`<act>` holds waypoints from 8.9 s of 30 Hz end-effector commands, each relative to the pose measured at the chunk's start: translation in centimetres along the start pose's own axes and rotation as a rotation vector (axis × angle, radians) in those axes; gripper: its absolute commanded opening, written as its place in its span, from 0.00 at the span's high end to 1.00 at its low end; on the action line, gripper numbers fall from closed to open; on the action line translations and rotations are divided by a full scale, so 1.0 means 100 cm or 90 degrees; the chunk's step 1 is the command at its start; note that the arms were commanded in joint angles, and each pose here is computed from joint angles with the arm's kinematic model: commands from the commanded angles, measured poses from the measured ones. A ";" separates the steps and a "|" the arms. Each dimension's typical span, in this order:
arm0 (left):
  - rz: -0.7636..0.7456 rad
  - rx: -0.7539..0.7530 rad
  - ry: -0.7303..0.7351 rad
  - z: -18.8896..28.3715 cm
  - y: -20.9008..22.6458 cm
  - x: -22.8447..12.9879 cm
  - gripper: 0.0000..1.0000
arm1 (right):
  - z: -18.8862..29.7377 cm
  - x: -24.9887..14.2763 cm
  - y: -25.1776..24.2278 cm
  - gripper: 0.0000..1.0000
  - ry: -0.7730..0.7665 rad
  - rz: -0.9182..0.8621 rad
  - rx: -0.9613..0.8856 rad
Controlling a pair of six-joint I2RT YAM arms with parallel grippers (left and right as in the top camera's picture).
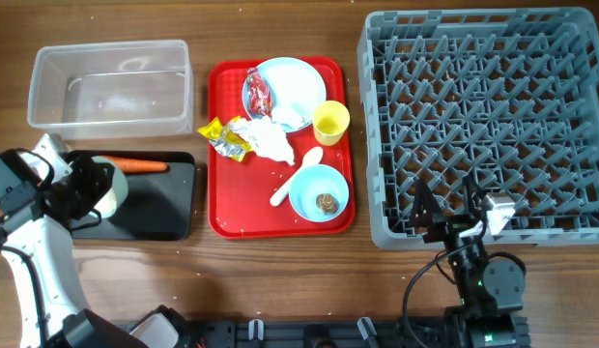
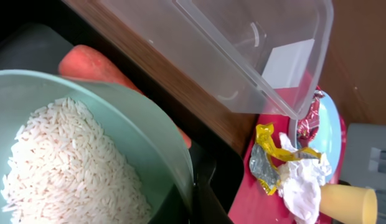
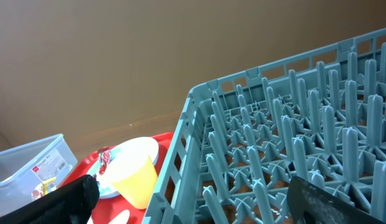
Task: Sort waste into correct bins and load items into the dishwasher rack
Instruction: 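Tilt the green bowl with the left gripper, pouring rice onto the black tray, then carry the empty green bowl back right onto the red tray, then lower the green bowl onto the red tray and open the left gripper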
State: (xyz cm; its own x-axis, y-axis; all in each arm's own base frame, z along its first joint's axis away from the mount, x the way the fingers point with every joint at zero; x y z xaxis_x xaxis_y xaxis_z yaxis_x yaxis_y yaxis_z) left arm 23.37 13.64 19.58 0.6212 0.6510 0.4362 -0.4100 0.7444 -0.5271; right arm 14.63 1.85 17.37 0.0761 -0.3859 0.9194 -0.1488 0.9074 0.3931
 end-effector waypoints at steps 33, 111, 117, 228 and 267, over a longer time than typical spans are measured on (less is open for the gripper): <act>-0.016 -0.292 -0.170 0.025 0.061 -0.030 0.96 | 0.000 0.001 0.000 0.00 -0.007 0.005 -0.002; 0.014 -0.501 -0.183 0.022 0.080 -0.018 0.96 | 0.000 0.001 0.000 0.00 -0.007 0.005 -0.002; -0.007 -0.495 -0.192 0.023 0.080 -0.014 0.96 | 0.000 0.001 0.000 0.00 -0.007 0.005 -0.002; -0.411 0.014 0.149 -0.091 -0.183 -0.179 0.87 | 0.000 0.001 0.000 0.00 -0.007 0.005 -0.002; -0.446 0.098 0.182 -0.101 -0.166 -0.185 0.96 | 0.000 0.001 0.000 0.00 -0.007 0.005 -0.002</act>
State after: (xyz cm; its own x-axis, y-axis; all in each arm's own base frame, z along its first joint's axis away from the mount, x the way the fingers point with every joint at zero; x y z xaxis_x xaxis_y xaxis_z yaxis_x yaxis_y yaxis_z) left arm 25.33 -11.84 12.52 0.9091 -0.0121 0.4163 0.0385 0.9977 -0.0550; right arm 14.62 1.89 17.37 0.0771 -0.3857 0.9194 -0.1512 0.9070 0.3931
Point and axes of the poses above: each gripper's point midway between its finger pads, its own z axis back along the fingers, its own y axis along the line the jaws close on, x = y × z, the point moved 10 cm from there along z, back along the fingers, and after that the axes turned 3 degrees about -z, right-handed, at the moved point
